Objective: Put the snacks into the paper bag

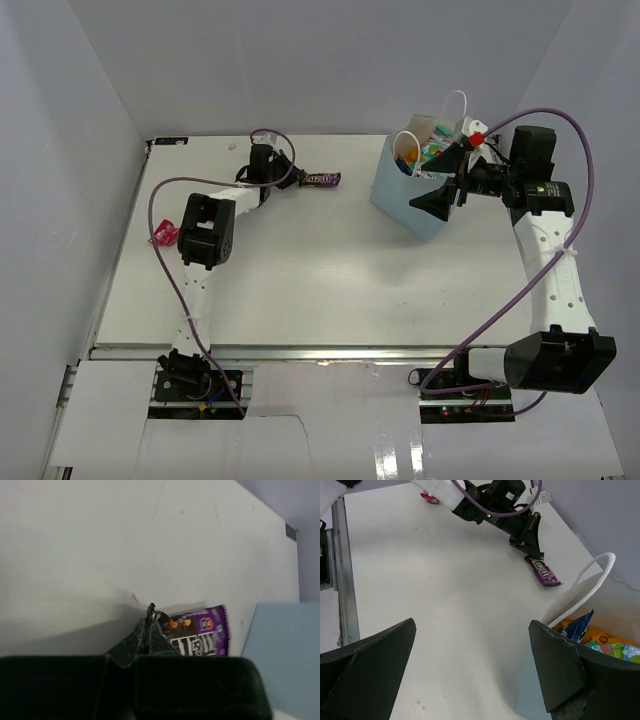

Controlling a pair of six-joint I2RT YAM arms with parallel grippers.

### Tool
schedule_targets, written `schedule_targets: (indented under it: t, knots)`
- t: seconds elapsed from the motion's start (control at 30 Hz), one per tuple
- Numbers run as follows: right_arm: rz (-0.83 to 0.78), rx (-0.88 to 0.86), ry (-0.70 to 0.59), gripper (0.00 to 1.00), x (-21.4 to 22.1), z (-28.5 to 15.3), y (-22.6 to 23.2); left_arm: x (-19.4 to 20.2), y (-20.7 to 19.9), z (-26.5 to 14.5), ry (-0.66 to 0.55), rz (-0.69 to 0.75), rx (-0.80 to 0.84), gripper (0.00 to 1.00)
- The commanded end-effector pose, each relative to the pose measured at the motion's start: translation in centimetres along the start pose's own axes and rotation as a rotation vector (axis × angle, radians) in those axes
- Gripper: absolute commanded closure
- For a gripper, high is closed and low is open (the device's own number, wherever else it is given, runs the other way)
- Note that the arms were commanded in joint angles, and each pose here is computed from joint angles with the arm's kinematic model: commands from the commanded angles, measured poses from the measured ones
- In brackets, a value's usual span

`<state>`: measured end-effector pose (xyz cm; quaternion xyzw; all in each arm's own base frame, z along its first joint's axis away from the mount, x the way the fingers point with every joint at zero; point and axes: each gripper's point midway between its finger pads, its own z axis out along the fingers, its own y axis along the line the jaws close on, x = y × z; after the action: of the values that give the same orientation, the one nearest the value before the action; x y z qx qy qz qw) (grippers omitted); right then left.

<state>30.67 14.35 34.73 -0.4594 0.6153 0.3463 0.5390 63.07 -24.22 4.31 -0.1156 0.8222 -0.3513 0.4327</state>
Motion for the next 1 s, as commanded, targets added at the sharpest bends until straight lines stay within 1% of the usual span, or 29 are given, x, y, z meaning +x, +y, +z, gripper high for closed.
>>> schedule_targets:
  t: [0.0, 0.03, 0.07, 0.1, 0.13, 0.17, 0.2, 0.23, 0.27, 0.3, 0.33, 0.37, 0.4, 0.43, 0.47, 0.5, 0.53, 0.6, 0.63, 0.67, 0.73, 0.77, 0.8, 0.83, 0.97]
  knots:
    - [-0.136, -0.058, -0.029, 0.00, -2.4, 0.1, 2.1, -4.6, -7.9, -7.4, -0.041, 0.104, 0.177, 1.00]
    - [-0.155, -0.094, -0.022, 0.00, -2.3, 1.0, 3.2, -4.2, -8.3, -8.7, -0.030, 0.111, 0.191, 1.00]
    - [-0.180, -0.103, -0.003, 0.00, -1.8, 1.4, 3.5, -1.6, -6.7, -10.0, 0.026, 0.101, 0.168, 1.00]
    - [-0.201, -0.083, 0.034, 0.01, -1.3, 1.8, 3.5, -0.8, -7.2, -11.4, 0.048, 0.104, 0.191, 1.00]
    - [-0.218, -0.127, 0.053, 0.01, -0.7, 3.1, 4.9, -1.8, -9.3, -14.0, 0.027, 0.127, 0.231, 1.00]
    - [-0.243, -0.133, 0.082, 0.01, -0.1, 3.7, 5.3, 1.2, -7.7, -15.4, 0.091, 0.102, 0.206, 1.00]
    - [-0.264, -0.101, 0.141, 0.01, 1.0, 4.3, 5.0, 2.1, -8.1, -16.9, 0.113, 0.093, 0.222, 1.00]
    - [-0.277, -0.154, 0.164, 0.01, 1.9, 6.0, 6.7, 1.6, -9.9, -19.4, 0.093, 0.096, 0.258, 1.00]
    - [-0.283, -0.113, 0.216, 0.01, 2.9, 6.6, 6.3, 4.5, -8.4, -20.9, 0.149, 0.062, 0.235, 1.00]
    - [-0.270, -0.089, 0.234, 0.01, 3.4, 7.5, 6.2, 5.6, -8.6, -22.2, 0.169, 0.049, 0.244, 1.00]
    - [-0.265, -0.092, 0.240, 0.01, 3.7, 8.9, 7.3, 5.4, -10.2, -24.6, 0.154, 0.059, 0.286, 1.00]
    - [-0.242, -0.073, 0.270, 0.02, 5.1, 9.6, 7.4, 6.1, -10.4, -25.8, 0.162, 0.040, 0.292, 1.00]
    - [-0.218, -0.019, 0.272, 0.03, 5.1, 11.1, 7.3, 8.9, -9.3, -27.2, 0.211, 0.012, 0.275, 1.00]
    - [-0.184, -0.005, 0.271, 0.05, 5.4, 11.9, 7.5, 9.7, -9.4, -28.4, 0.220, 0.003, 0.285, 1.00]
    - [-0.125, 0.000, 0.284, 0.06, 6.7, 12.7, 7.8, 9.4, -10.9, -30.4, 0.190, 0.020, 0.326, 1.00]
    - [-0.052, -0.012, 0.241, 0.08, 6.1, 13.9, 9.0, 11.3, -10.1, -31.5, 0.218, -0.010, 0.316, 1.00]
    - [-0.022, -0.037, 0.227, 0.09, 6.3, 14.6, 10.0, 10.8, -11.5, -33.4, 0.182, 0.006, 0.363, 1.00]
    - [0.035, -0.182, 0.189, 0.10, 7.2, 15.8, 13.6, 11.8, -12.1, -35.3, 0.182, 0.015, 0.402, 1.00]
    - [0.038, -0.240, 0.178, 0.10, 7.4, 16.0, 14.8, 13.1, -11.7, -36.2, 0.198, 0.014, 0.411, 1.00]
    - [0.045, -0.364, 0.154, 0.10, 7.5, 16.1, 16.8, 12.7, -12.8, -37.9, 0.158, 0.046, 0.463, 1.00]
    - [0.026, -0.498, 0.128, 0.10, 8.1, 15.9, 18.7, 14.0, -12.5, -39.4, 0.160, 0.057, 0.489, 1.00]
    - [0.042, -0.597, 0.115, 0.10, 8.4, 15.5, 20.1, 13.6, -13.3, -40.9, 0.120, 0.086, 0.533, 1.00]
    - [0.044, -0.640, 0.105, 0.10, 8.2, 15.4, 20.6, 13.8, -13.4, -41.5, 0.110, 0.095, 0.546, 1.00]
    - [0.057, -0.662, 0.107, 0.10, 8.3, 15.3, 20.9, 14.5, -12.9, -41.9, 0.120, 0.090, 0.542, 1.00]
    - [0.062, -0.744, 0.093, 0.10, 8.5, 15.5, 22.3, 15.6, -13.0, -43.7, 0.122, 0.093, 0.577, 1.00]
